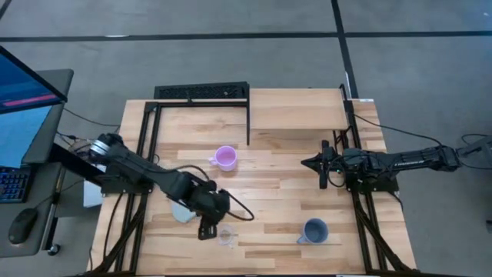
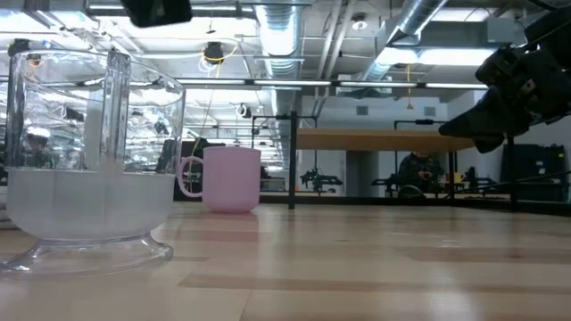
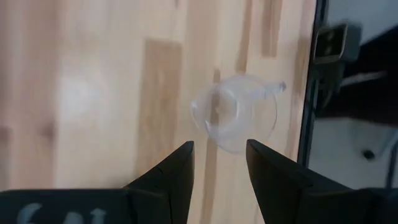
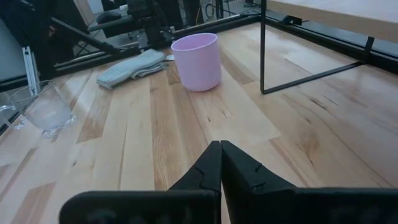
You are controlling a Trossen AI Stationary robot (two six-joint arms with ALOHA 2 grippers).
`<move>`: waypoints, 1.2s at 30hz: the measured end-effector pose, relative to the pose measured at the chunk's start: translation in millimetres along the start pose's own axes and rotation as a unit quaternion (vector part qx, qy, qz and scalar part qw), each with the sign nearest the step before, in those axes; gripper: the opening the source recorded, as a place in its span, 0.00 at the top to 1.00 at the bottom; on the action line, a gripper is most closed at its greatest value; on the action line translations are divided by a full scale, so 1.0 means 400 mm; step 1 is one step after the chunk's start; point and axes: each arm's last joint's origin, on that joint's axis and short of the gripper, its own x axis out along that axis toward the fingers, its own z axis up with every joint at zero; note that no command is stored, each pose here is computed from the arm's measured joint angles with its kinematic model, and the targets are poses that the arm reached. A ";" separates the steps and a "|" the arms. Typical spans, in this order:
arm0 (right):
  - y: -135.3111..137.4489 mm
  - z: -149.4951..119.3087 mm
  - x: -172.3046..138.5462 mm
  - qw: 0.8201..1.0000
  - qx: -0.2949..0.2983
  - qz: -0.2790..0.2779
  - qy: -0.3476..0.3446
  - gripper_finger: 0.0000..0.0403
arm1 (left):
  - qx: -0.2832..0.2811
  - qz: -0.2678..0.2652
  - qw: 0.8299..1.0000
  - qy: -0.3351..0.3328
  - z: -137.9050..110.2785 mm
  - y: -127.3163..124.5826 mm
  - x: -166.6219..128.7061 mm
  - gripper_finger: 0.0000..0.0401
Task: Stack small to large cups/mugs on shelf
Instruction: Put the transparent mug on the shelf
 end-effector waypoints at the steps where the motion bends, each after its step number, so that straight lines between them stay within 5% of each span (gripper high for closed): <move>1: 0.000 0.000 0.000 1.000 0.000 0.000 0.000 0.93 | -0.001 -0.003 1.000 0.013 0.004 -0.004 0.017 0.66; 16: 0.000 0.000 0.000 1.000 0.000 0.000 0.000 0.93 | -0.025 0.032 0.997 0.061 0.031 -0.019 0.149 0.66; 36: 0.000 0.000 0.000 1.000 0.000 0.000 -0.001 0.93 | -0.027 0.014 0.998 0.062 0.053 -0.008 0.190 0.66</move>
